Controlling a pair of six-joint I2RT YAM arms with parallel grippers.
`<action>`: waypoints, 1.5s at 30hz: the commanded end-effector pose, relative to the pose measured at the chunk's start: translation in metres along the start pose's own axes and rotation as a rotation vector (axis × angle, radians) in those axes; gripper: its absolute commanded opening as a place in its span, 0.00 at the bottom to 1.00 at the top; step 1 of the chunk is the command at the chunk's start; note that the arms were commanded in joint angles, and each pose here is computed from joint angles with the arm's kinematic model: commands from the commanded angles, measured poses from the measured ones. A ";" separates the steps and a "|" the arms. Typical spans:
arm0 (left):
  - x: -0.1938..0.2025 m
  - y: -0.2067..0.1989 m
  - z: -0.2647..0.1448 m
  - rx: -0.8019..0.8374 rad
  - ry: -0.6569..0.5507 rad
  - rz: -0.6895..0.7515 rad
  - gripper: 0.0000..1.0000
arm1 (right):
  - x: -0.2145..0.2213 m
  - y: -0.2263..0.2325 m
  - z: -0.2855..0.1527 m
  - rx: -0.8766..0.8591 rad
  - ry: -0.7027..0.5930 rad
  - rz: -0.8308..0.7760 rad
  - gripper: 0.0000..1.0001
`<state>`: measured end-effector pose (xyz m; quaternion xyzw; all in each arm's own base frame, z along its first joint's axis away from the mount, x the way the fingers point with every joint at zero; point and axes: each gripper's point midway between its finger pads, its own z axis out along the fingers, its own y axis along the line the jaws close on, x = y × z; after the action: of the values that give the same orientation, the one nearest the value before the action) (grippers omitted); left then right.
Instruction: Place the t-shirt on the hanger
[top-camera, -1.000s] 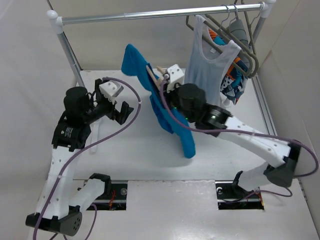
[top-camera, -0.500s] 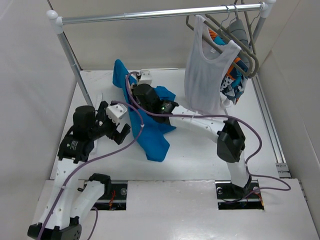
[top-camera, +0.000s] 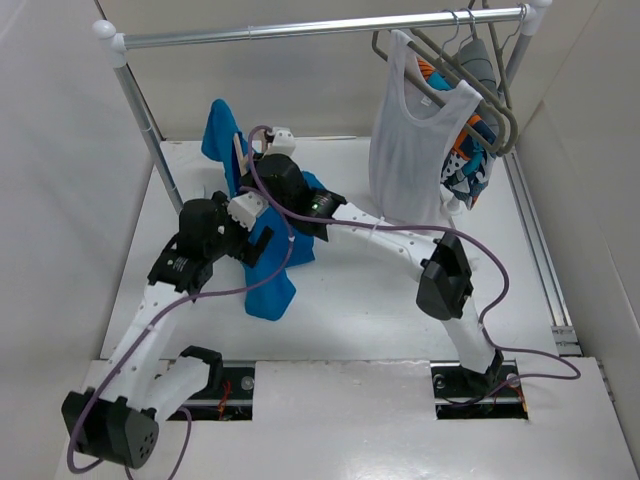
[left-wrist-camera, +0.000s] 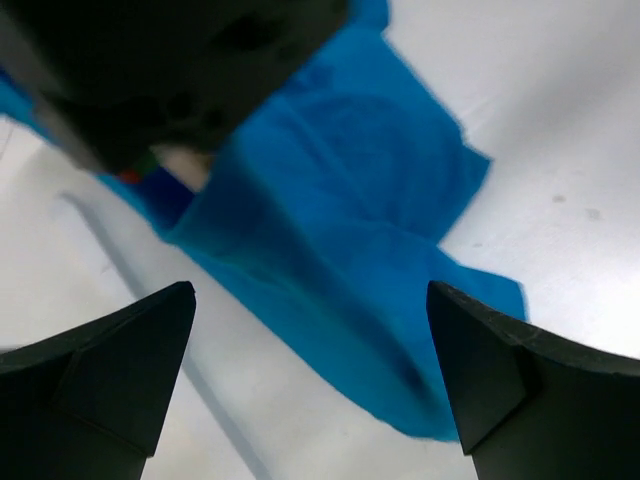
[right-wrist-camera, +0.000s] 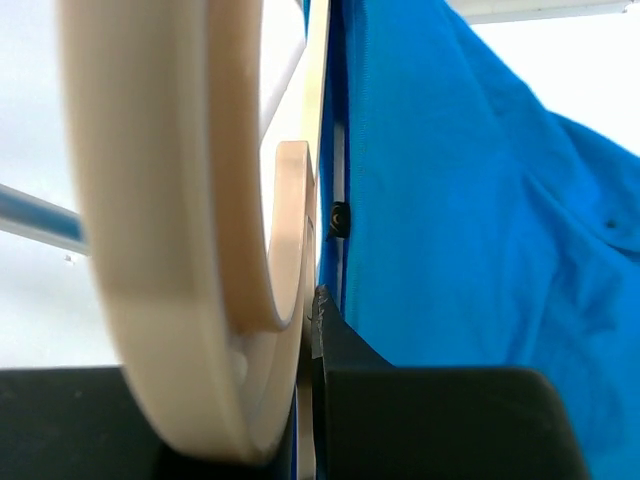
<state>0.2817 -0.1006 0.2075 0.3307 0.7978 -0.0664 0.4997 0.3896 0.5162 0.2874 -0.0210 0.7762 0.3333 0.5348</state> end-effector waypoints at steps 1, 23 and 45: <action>0.013 0.041 0.011 -0.231 0.068 -0.076 1.00 | -0.021 0.024 -0.004 -0.076 -0.056 0.056 0.00; 0.033 0.004 0.026 -0.104 0.148 -0.014 0.00 | 0.000 0.003 -0.011 -0.128 0.043 0.011 0.00; -0.047 0.018 -0.052 -0.206 -0.194 -0.317 0.00 | -0.092 0.001 -0.113 -0.504 -0.261 -0.691 0.93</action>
<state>0.2660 -0.0841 0.2323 0.1660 0.8258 -0.0770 0.5334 0.3532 0.4359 0.3313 -0.3476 0.6247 0.3116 0.6259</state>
